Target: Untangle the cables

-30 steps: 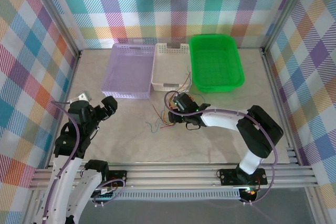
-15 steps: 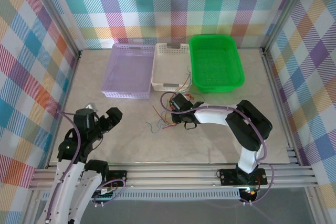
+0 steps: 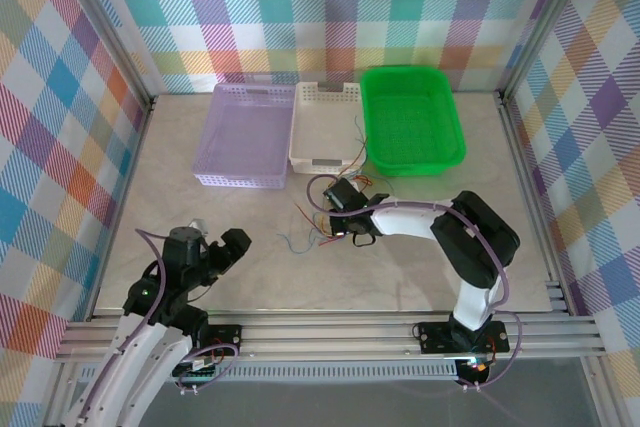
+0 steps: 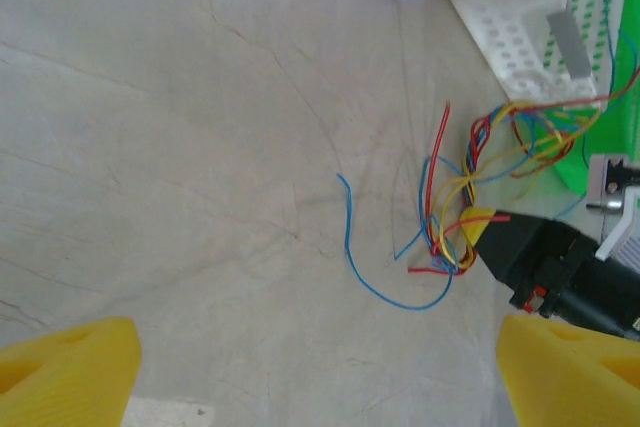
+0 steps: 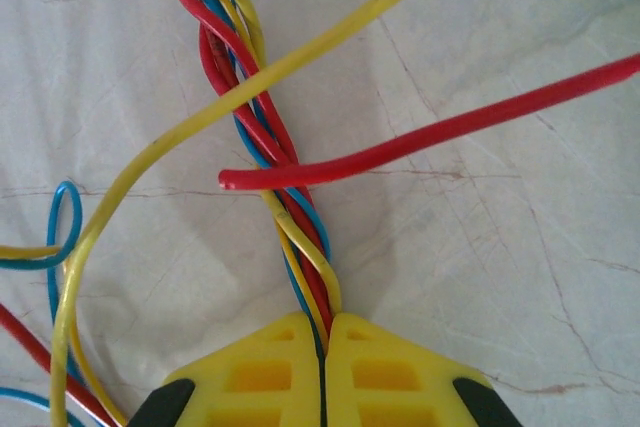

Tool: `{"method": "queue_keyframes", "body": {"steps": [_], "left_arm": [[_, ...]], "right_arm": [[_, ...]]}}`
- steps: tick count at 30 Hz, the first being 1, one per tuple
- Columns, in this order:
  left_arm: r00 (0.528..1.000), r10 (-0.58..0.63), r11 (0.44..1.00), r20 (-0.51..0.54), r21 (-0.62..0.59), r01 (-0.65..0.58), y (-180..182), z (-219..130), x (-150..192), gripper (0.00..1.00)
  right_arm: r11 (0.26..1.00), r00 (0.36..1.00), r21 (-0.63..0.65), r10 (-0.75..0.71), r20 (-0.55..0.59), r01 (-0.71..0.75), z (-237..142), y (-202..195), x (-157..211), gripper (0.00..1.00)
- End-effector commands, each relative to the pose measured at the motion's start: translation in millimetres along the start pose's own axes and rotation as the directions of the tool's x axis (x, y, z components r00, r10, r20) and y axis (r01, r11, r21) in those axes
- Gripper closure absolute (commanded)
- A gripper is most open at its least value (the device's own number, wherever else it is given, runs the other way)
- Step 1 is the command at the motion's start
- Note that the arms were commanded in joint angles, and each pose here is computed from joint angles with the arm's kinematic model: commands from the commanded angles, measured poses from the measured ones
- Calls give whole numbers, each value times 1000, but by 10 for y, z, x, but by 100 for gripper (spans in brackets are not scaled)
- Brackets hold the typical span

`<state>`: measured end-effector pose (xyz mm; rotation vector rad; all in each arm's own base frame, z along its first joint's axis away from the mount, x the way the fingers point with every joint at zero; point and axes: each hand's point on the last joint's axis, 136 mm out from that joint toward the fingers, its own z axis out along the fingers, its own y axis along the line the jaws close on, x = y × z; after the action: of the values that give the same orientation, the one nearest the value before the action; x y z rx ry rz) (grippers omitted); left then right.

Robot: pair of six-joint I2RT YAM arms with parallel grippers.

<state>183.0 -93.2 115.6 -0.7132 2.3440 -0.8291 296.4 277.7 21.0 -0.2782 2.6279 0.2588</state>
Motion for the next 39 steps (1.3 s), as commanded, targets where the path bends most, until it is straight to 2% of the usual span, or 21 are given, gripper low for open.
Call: {"method": "queue_keyframes", "body": {"steps": [1,9,16,19,25,29,33,35,39], "left_arm": [[999,22,998,24,58,-24,-211,97,-11,9],[984,180,982,-1,65,-180,-652,391,222,7],[969,247,959,2,144,-245,-1136,602,454,4],[969,247,950,24,190,-247,-1315,623,536,3],[983,169,930,72,318,-184,-1555,595,636,0],[976,211,927,45,308,-214,-1632,696,785,0],[972,233,922,42,309,-234,-1703,754,863,5],[973,224,922,62,309,-232,-1709,753,831,12],[973,203,928,106,295,-226,-1690,730,734,19]], "right_arm": [[992,1000,-127,-7,20,9,-84,207,35,100],[967,990,-254,2,138,33,-564,292,-85,100],[940,982,-338,23,189,43,-888,356,-129,100],[933,980,-356,23,198,50,-964,371,-132,100],[923,980,-381,32,196,46,-1038,385,-111,100],[910,978,-411,44,204,45,-1122,432,-123,100],[897,976,-440,54,210,45,-1219,476,-129,100],[890,975,-454,62,216,44,-1280,487,-134,100],[874,973,-484,72,221,46,-1388,518,-137,100]]}}
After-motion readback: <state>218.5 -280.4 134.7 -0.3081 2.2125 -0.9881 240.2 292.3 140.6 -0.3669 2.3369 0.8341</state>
